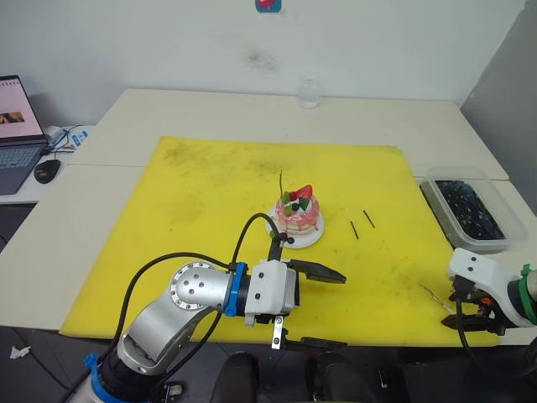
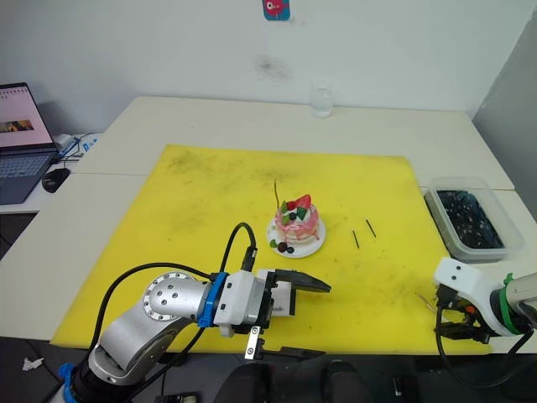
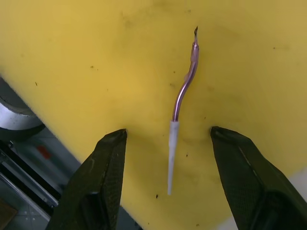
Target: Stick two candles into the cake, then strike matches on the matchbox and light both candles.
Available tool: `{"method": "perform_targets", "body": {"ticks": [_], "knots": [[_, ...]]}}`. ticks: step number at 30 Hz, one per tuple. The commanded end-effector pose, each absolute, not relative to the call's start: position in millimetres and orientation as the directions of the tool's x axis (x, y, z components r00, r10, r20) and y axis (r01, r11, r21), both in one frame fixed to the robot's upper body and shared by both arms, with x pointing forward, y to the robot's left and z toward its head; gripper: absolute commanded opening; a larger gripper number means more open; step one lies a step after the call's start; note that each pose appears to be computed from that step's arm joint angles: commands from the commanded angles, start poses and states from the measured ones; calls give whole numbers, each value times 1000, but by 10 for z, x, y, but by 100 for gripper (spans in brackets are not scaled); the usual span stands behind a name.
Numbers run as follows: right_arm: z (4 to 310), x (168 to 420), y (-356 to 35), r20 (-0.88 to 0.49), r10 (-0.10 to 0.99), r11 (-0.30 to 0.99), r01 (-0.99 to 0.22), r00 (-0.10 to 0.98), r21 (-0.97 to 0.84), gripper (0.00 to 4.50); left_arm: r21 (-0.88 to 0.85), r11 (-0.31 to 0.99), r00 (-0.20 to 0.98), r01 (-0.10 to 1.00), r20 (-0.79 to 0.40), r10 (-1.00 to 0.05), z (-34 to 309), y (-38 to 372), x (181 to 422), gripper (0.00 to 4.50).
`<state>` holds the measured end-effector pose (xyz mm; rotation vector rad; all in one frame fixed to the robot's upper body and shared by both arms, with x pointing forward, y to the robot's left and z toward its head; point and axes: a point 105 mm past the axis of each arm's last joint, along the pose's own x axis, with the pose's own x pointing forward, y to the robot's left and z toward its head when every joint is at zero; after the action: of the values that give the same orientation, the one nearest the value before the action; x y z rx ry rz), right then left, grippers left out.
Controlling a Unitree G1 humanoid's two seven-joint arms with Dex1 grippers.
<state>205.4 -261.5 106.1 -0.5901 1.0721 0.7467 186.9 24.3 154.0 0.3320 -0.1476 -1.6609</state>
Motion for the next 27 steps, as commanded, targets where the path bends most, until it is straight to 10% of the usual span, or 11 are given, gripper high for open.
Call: {"method": "perform_targets", "body": {"ticks": [1, 10, 18, 27], "knots": [[1091, 2103, -2596, -920, 249, 617, -782, 302, -89, 283, 299, -133, -101, 945, -119, -988, 1552, 236, 1853, 450], [1057, 2111, -2590, -927, 243, 611, -787, 286, -83, 283, 292, -131, -98, 947, -125, -987, 1521, 248, 1896, 450], [1061, 2113, -2606, -930, 239, 613, -786, 279, -78, 14, 293, -131, -95, 947, -132, -987, 1488, 247, 1907, 450], [1236, 2202, -2537, -904, 282, 620, -780, 321, -84, 4, 301, -115, -74, 947, -145, -987, 1459, 284, 1973, 450]]}}
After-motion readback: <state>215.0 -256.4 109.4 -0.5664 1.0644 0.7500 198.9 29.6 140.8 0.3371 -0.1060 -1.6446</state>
